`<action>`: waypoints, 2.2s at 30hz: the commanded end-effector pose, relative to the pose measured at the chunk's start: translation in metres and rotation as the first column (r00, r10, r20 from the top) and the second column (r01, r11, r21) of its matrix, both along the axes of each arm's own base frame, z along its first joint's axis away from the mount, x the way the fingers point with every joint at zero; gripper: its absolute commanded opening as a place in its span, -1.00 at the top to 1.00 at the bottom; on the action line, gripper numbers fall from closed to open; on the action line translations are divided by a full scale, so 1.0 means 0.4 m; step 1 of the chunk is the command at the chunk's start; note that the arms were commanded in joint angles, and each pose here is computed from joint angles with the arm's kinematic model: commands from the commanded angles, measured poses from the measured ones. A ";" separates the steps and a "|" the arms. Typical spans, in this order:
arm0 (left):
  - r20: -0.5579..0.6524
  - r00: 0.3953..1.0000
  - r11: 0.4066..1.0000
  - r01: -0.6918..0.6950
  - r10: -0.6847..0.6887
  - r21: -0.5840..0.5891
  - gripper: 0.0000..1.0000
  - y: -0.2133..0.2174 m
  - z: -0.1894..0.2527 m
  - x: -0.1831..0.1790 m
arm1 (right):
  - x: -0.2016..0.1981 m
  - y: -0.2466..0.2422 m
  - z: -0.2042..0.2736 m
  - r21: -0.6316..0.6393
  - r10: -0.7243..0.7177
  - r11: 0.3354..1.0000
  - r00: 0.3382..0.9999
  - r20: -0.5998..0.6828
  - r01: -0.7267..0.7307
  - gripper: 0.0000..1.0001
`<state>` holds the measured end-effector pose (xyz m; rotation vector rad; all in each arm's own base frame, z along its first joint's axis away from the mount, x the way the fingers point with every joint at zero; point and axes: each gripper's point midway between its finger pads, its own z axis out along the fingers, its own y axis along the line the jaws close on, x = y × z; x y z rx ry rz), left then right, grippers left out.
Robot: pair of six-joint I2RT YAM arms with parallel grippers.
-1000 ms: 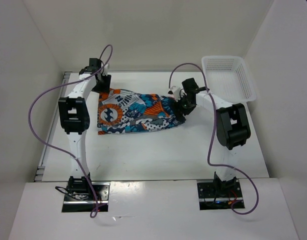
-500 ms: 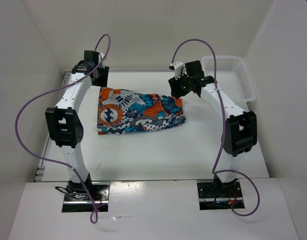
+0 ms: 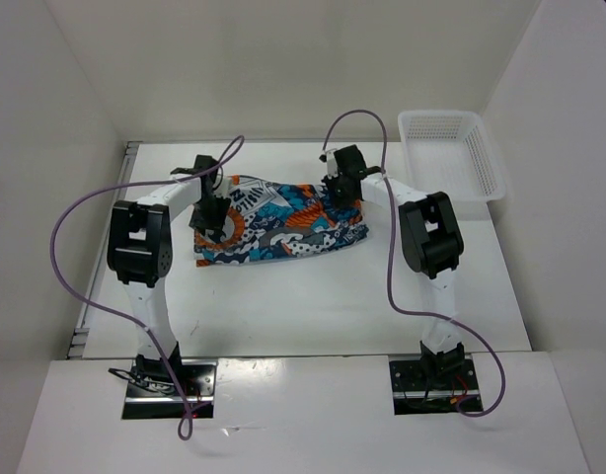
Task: Fold and stack the shorts
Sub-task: Fold the shorts
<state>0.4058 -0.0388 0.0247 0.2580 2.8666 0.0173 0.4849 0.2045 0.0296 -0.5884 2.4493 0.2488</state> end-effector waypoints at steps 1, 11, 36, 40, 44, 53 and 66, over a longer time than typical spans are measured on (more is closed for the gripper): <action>0.024 0.999 0.996 -0.037 0.035 0.082 -0.10 0.054 -0.010 0.008 | 0.071 -0.026 0.031 -0.018 -0.134 0.991 0.986 0.097 0.136 1.00; 0.009 0.998 0.985 -0.064 0.063 0.158 -0.10 0.098 -0.038 -0.005 | 0.138 -0.018 0.132 0.003 -0.135 0.991 0.966 0.222 0.137 0.92; 0.054 0.993 0.992 -0.106 0.102 0.064 -0.23 0.120 0.023 0.012 | -0.171 -0.146 0.116 0.182 -0.255 0.945 0.961 -0.103 0.270 -0.77; 0.045 0.994 0.992 -0.105 0.102 0.066 -0.23 0.121 0.017 0.005 | -0.178 -0.143 0.070 0.199 -0.279 0.930 0.947 -0.161 0.308 -0.77; 0.025 0.994 0.992 -0.104 0.102 0.068 -0.25 0.121 0.003 -0.011 | -0.201 -0.101 0.030 0.266 -0.251 0.910 0.934 -0.254 0.317 -0.77; 0.008 0.994 0.991 -0.105 0.105 0.079 -0.25 0.125 -0.008 -0.026 | -0.232 -0.109 -0.059 0.223 -0.327 0.880 0.875 -0.357 0.420 -0.52; -0.020 0.992 0.988 -0.123 0.125 0.092 -0.25 0.148 -0.032 -0.040 | -0.177 -0.152 -0.032 0.171 -0.400 0.879 0.883 -0.244 0.445 1.00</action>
